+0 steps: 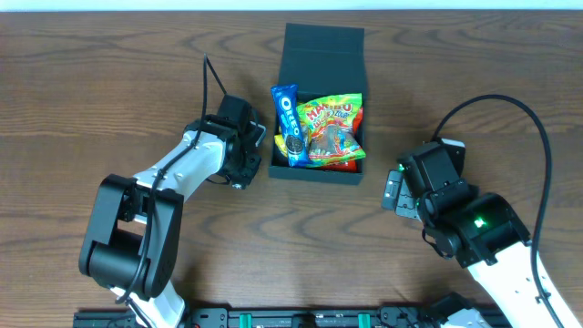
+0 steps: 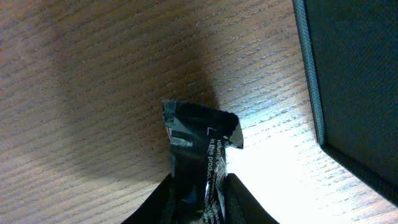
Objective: Pack container
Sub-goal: 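Carry the black item right and lower it into the box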
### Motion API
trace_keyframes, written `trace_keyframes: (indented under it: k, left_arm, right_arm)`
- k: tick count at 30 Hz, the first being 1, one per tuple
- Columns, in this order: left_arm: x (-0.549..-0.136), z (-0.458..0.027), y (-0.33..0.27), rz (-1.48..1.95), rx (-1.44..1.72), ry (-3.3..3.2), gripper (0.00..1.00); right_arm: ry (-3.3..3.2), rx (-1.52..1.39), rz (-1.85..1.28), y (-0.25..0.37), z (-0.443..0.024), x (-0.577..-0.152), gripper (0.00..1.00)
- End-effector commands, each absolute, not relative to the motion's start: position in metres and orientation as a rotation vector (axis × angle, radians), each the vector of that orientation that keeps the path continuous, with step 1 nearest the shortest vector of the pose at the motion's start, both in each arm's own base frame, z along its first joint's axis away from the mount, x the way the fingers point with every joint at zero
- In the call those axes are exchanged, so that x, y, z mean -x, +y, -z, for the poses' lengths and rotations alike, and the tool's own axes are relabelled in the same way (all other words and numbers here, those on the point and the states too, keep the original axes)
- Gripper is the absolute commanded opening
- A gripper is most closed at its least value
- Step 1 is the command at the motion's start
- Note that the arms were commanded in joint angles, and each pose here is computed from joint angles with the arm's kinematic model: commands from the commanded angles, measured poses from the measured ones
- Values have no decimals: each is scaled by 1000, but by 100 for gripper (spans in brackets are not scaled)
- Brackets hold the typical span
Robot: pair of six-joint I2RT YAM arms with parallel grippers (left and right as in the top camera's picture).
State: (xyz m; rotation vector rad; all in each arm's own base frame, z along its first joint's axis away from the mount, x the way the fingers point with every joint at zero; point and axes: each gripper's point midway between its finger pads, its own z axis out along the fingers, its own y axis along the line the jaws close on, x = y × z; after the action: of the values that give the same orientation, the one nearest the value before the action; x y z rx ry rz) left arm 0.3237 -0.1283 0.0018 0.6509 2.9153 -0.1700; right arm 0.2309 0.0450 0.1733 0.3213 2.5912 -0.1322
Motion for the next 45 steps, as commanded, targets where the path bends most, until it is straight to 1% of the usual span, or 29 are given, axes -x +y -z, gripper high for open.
trace_keyframes:
  k: [1,7,11,18,23,25,26,29,32,34,39,45]
  left_arm:
    - [-322,2,-128,170,-622,2933,20]
    - [-324,-4,-128,177,-568,2928,17]
    - [-325,-22,-128,184,-544,2895,17]
    - [-314,-74,-125,199,-518,2817,18]
    - [-304,-108,-124,237,-389,2776,18]
    - [-301,-122,-129,277,-318,2746,14]
    - [-300,-131,-134,307,-269,2725,7]
    - [-296,-153,-153,388,-189,2659,6]
    - [-296,-166,-180,460,-210,2593,6]
    - [-298,-173,-197,506,-215,2550,6]
    - [-320,-189,-224,595,-100,2442,7]
    - [-345,-189,-242,657,18,2427,7]
  right_arm:
    - [2570,-361,161,38,-174,-231,99]
    - [2567,-361,164,37,-175,-231,99]
    - [2567,-361,164,37,-175,-231,99]
    - [2566,-362,163,38,-175,-232,99]
    - [2564,-362,162,38,-175,-232,99]
    - [2564,-362,162,38,-175,-232,99]
    - [2564,-363,161,38,-175,-232,99]
    - [2564,-363,162,38,-175,-232,99]
    - [2565,-362,162,38,-175,-232,99]
    - [2565,-363,161,38,-175,-232,99]
    - [2565,-363,161,38,-175,-232,99]
    - [2565,-362,162,38,-175,-232,99]
